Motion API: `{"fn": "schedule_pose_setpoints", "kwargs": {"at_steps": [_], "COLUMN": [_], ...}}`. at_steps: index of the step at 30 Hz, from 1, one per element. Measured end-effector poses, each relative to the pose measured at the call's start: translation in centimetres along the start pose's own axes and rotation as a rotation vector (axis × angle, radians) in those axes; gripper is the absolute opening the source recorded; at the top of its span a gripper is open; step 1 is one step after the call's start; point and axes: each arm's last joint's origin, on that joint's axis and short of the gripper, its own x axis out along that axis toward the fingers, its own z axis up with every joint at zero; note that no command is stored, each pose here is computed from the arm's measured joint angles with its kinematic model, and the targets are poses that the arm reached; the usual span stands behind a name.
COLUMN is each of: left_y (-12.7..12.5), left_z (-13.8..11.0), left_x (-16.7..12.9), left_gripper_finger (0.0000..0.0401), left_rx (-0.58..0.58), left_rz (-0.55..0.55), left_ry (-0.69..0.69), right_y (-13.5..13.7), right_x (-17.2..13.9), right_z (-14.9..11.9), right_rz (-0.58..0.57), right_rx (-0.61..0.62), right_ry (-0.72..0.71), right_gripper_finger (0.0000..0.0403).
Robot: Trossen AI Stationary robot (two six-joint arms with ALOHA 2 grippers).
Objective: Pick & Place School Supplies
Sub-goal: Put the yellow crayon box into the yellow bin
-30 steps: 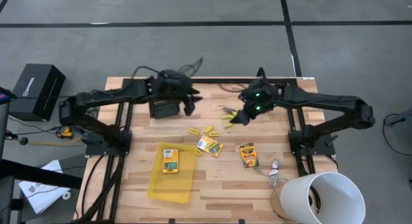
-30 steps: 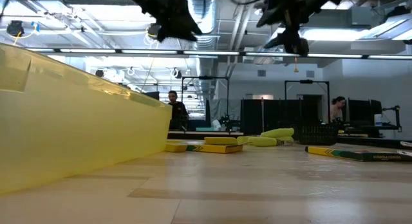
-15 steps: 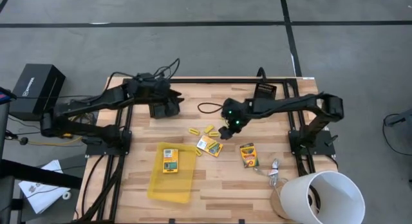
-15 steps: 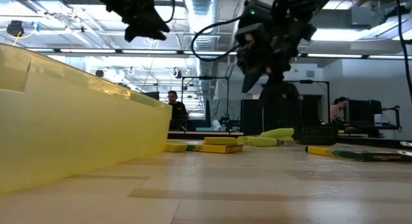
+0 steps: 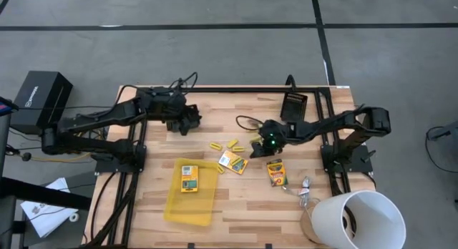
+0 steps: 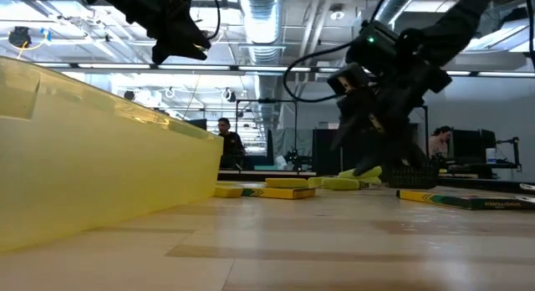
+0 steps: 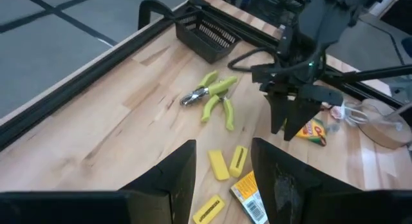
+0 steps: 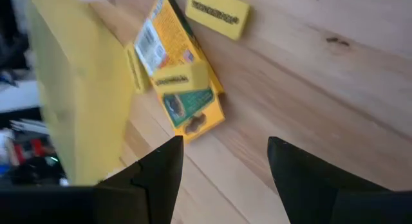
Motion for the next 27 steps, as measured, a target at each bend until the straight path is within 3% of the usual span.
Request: {"fn": "schedule_pose_setpoints", "kwargs": {"at_steps": [13,27], "left_y": [0.1,0.0], "left_z": [-0.1,-0.1], "left_x": [0.4,0.4], "left_gripper_finger": [0.0145,0.0145], "left_rx": [-0.042,-0.066], "left_rz": [0.004,-0.014], "left_ry": [0.014,0.017], "right_y": [-0.1,1.0], "right_x": [3.0,5.6], "right_z": [-2.0,-1.7], "right_rz": [0.036,0.094], "right_rx": [0.014,0.046], "right_ry": [0.035,-0.03], "right_gripper_finger": [0.0217,0.0217]}}
